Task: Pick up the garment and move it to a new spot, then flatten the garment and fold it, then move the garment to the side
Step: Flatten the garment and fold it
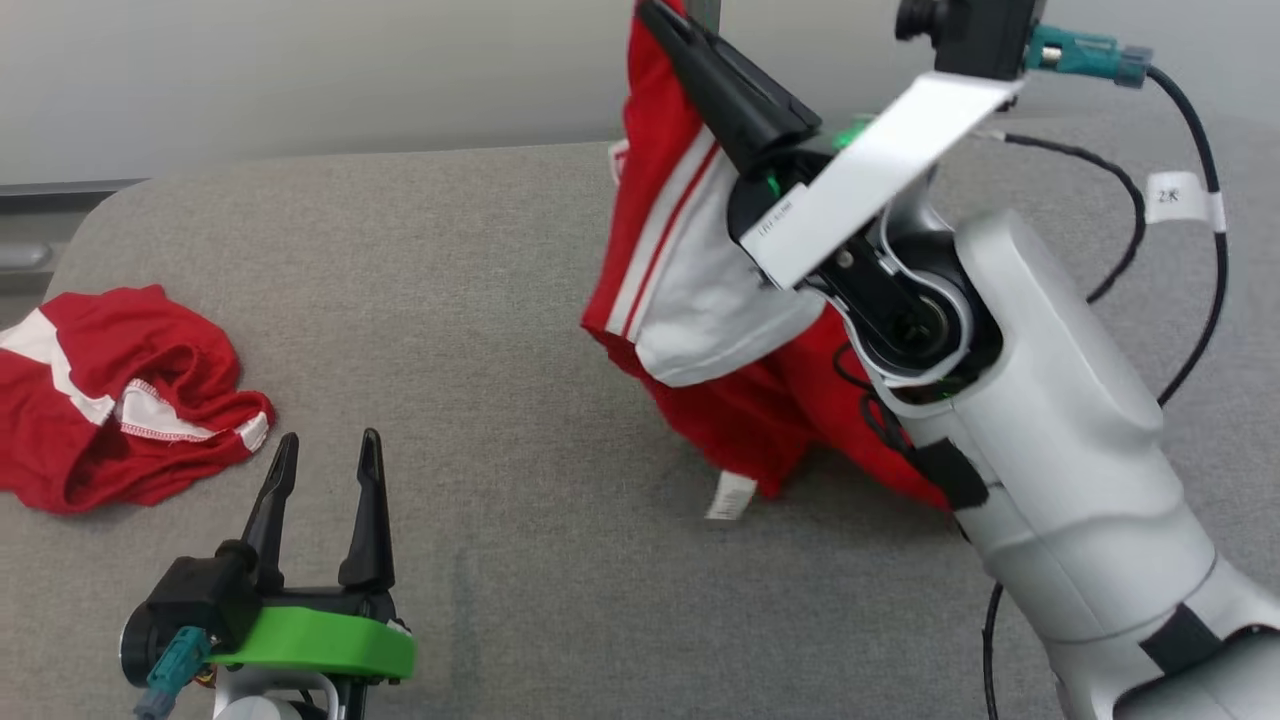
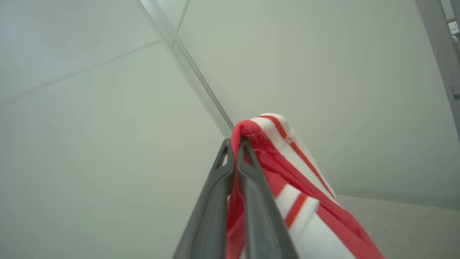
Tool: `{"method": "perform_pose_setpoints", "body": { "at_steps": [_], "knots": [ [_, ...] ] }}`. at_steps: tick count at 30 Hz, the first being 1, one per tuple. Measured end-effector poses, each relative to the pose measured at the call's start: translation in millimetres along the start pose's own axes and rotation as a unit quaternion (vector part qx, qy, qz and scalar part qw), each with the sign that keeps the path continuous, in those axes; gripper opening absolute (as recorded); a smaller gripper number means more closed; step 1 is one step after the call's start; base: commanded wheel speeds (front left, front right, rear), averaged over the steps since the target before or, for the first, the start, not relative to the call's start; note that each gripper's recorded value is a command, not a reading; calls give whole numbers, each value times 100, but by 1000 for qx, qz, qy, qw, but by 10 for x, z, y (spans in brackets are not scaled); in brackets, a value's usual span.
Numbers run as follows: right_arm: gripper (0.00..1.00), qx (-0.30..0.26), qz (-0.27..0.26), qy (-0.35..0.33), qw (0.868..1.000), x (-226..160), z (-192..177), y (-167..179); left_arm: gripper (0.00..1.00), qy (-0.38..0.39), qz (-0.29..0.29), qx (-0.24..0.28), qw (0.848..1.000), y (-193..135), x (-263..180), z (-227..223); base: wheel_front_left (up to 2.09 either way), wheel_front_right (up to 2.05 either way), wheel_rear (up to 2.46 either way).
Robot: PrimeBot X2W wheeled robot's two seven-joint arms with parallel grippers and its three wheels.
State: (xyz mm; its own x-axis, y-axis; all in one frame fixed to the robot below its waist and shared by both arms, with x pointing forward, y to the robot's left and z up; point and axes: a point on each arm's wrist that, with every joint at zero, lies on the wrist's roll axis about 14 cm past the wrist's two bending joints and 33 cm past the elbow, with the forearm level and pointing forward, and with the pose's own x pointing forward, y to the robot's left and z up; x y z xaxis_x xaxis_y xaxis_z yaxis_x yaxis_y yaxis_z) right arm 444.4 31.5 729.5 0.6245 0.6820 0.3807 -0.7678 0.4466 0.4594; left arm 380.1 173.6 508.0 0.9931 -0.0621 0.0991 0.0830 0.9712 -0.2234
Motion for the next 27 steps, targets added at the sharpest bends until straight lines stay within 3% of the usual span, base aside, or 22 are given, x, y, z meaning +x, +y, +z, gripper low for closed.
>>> {"method": "perform_pose_setpoints", "body": {
  "at_steps": [6,10,16,21,27],
  "knots": [
    [0,5,66,-122,990,414,548,410,100,-4,17,1,1000,103,-90,38,0,0,0],
    [0,13,51,-155,987,497,670,336,100,0,27,2,1000,155,-156,21,0,0,0],
    [0,-3,-79,-119,990,259,311,-523,100,1,21,1,1000,129,-103,4,0,0,0],
    [0,-30,-220,-92,971,-413,70,-1465,100,9,8,-3,1000,42,-17,-65,0,0,0],
    [0,-32,-299,-80,951,-1076,-74,-1906,100,14,-6,-7,1000,-45,73,-122,0,0,0]
  ]
}}
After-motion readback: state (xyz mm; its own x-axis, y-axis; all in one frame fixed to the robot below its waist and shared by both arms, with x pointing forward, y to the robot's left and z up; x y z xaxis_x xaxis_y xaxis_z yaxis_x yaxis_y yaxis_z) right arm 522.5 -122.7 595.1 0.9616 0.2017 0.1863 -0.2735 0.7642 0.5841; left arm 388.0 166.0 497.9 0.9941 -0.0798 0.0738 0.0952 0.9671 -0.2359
